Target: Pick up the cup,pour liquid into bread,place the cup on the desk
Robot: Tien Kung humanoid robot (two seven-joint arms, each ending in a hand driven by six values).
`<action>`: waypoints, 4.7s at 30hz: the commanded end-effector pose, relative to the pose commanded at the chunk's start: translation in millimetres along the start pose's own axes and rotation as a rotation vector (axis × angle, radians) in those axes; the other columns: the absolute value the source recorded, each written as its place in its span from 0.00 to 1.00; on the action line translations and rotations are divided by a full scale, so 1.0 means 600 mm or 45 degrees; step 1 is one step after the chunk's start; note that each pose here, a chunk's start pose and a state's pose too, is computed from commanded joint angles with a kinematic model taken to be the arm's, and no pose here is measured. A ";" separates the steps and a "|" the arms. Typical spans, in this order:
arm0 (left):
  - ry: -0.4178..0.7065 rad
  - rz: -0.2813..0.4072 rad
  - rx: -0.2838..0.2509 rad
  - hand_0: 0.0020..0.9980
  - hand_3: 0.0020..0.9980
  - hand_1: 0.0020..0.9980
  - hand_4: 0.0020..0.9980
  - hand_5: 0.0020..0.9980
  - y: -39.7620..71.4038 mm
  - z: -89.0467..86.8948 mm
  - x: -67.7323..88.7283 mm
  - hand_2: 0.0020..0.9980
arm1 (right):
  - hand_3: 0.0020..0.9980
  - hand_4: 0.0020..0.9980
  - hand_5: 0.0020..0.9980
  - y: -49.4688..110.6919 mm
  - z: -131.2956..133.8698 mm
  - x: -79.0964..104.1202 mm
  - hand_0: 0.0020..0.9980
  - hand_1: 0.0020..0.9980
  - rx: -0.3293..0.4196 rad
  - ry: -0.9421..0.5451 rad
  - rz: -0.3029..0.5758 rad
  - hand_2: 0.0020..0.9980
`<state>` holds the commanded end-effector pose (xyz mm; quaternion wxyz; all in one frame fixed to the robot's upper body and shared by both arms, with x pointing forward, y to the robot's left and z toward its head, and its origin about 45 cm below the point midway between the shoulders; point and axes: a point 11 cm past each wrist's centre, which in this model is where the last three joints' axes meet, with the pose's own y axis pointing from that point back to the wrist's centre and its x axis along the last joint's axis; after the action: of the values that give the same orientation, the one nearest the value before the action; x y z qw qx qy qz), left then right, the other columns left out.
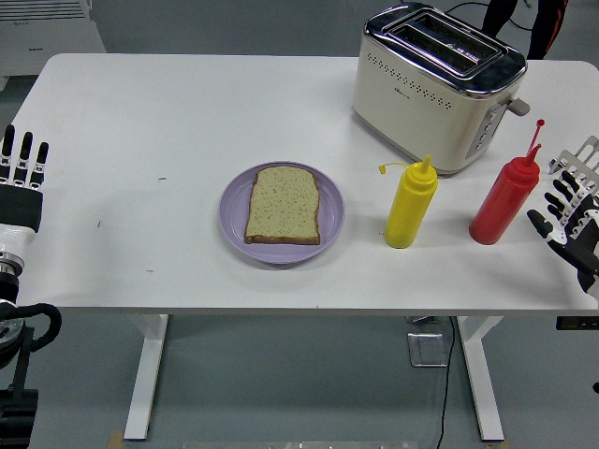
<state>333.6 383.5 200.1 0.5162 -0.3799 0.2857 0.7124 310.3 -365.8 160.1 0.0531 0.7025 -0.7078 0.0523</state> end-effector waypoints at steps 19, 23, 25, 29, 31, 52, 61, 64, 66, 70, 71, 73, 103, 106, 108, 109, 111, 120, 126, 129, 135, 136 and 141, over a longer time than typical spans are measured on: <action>0.002 -0.001 -0.011 0.78 0.70 0.73 0.57 1.00 -0.002 0.004 -0.001 0.72 | 1.00 0.93 0.37 -0.058 -0.005 -0.072 1.00 0.92 0.029 -0.057 -0.038 0.98; 0.002 -0.002 -0.016 0.78 0.70 0.73 0.57 1.00 -0.002 0.006 -0.001 0.72 | 1.00 0.92 0.35 -0.066 -0.007 -0.077 0.97 0.90 0.029 -0.076 -0.037 0.96; 0.002 -0.002 -0.017 0.78 0.70 0.73 0.57 1.00 -0.002 0.007 -0.001 0.72 | 1.00 0.92 0.35 -0.069 -0.007 -0.078 0.97 0.90 0.027 -0.086 -0.027 0.96; -0.001 0.001 -0.015 0.78 0.70 0.73 0.57 1.00 -0.002 0.006 0.000 0.72 | 0.87 0.92 0.32 -0.077 -0.005 -0.080 0.93 0.84 0.014 -0.106 -0.014 0.79; -0.001 0.003 -0.014 0.78 0.70 0.73 0.57 1.00 -0.001 0.005 0.001 0.72 | 0.87 0.92 0.32 -0.081 -0.005 -0.086 0.93 0.84 0.008 -0.118 -0.020 0.79; -0.003 0.008 -0.012 0.77 0.70 0.73 0.57 1.00 -0.001 0.005 0.003 0.72 | 0.22 0.90 0.23 -0.093 0.008 -0.081 0.17 0.13 -0.038 -0.225 0.148 0.17; -0.004 0.010 -0.007 0.77 0.70 0.73 0.57 1.00 0.000 0.002 0.004 0.72 | 0.18 0.90 0.23 -0.090 0.013 -0.072 0.06 0.04 -0.051 -0.194 0.203 0.13; -0.005 0.012 -0.005 0.77 0.70 0.73 0.57 1.00 0.001 0.002 0.005 0.72 | 0.09 0.90 0.21 -0.088 0.014 -0.067 0.00 0.00 -0.049 -0.176 0.238 0.06; -0.006 0.015 -0.003 0.77 0.70 0.73 0.57 1.00 0.001 0.001 0.006 0.72 | 0.09 0.90 0.21 -0.087 0.014 -0.063 0.00 0.00 -0.047 -0.163 0.269 0.06; -0.006 0.018 0.000 0.77 0.70 0.73 0.57 1.00 0.002 0.000 0.008 0.72 | 0.05 0.91 0.20 -0.086 0.013 -0.060 0.00 0.00 -0.050 -0.160 0.296 0.02; -0.006 0.018 0.000 0.77 0.70 0.73 0.57 1.00 0.002 -0.001 0.008 0.72 | 0.05 0.91 0.20 -0.086 0.012 -0.059 0.00 0.00 -0.049 -0.168 0.308 0.02; -0.007 0.019 0.001 0.77 0.70 0.73 0.57 1.00 0.003 -0.001 0.008 0.72 | 0.05 0.91 0.20 -0.086 0.007 -0.056 0.00 0.00 -0.044 -0.186 0.321 0.02; -0.005 0.015 -0.009 0.77 0.70 0.73 0.57 1.00 0.000 0.003 0.006 0.72 | 0.07 0.82 0.25 -0.122 -0.192 -0.042 0.00 0.00 0.251 -0.272 0.111 0.02; -0.005 0.013 -0.010 0.77 0.70 0.73 0.57 1.00 0.000 0.003 0.005 0.72 | 0.07 0.82 0.26 -0.124 -0.218 -0.043 0.00 0.00 0.292 -0.242 0.091 0.02; -0.004 0.013 -0.011 0.77 0.70 0.73 0.57 1.00 0.000 0.004 0.004 0.72 | 0.07 0.82 0.26 -0.126 -0.236 -0.045 0.00 0.00 0.317 -0.232 0.072 0.02; -0.004 0.012 -0.011 0.77 0.70 0.73 0.57 1.00 0.000 0.004 0.004 0.72 | 0.07 0.82 0.26 -0.126 -0.242 -0.046 0.00 0.00 0.326 -0.228 0.065 0.02; -0.004 0.013 -0.012 0.77 0.70 0.73 0.57 1.00 -0.001 0.004 0.005 0.72 | 0.07 0.82 0.26 -0.127 -0.255 -0.050 0.00 0.00 0.343 -0.217 0.048 0.02; -0.001 0.016 -0.020 0.77 0.70 0.73 0.57 1.00 -0.001 0.007 0.006 0.72 | 0.06 0.79 0.25 -0.140 -0.342 -0.093 0.00 0.00 0.477 -0.007 -0.057 0.02; -0.001 0.015 -0.023 0.77 0.70 0.73 0.57 1.00 -0.001 0.009 0.005 0.72 | 0.07 0.79 0.25 -0.157 -0.396 -0.134 0.00 0.00 0.569 0.199 -0.097 0.02; 0.000 0.016 -0.025 0.77 0.70 0.73 0.57 1.00 -0.001 0.009 0.005 0.72 | 0.07 0.79 0.25 -0.163 -0.417 -0.159 0.00 0.00 0.610 0.303 -0.112 0.02; 0.001 0.017 -0.025 0.77 0.70 0.72 0.57 1.00 -0.001 0.009 0.006 0.72 | 0.07 0.78 0.26 -0.174 -0.443 -0.215 0.00 0.00 0.673 0.508 -0.137 0.02; 0.001 0.019 -0.025 0.77 0.70 0.72 0.57 1.00 0.000 0.009 0.007 0.72 | 0.07 0.77 0.27 -0.177 -0.445 -0.229 0.00 0.00 0.682 0.562 -0.140 0.02; 0.002 0.023 -0.025 0.77 0.70 0.72 0.57 1.00 0.001 0.009 0.009 0.72 | 0.07 0.77 0.27 -0.182 -0.445 -0.279 0.00 0.00 0.739 0.817 -0.146 0.02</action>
<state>331.0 390.6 198.5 0.5056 -0.3829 0.2824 0.7197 420.9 -161.2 399.3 0.0735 0.6746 -0.5712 0.4618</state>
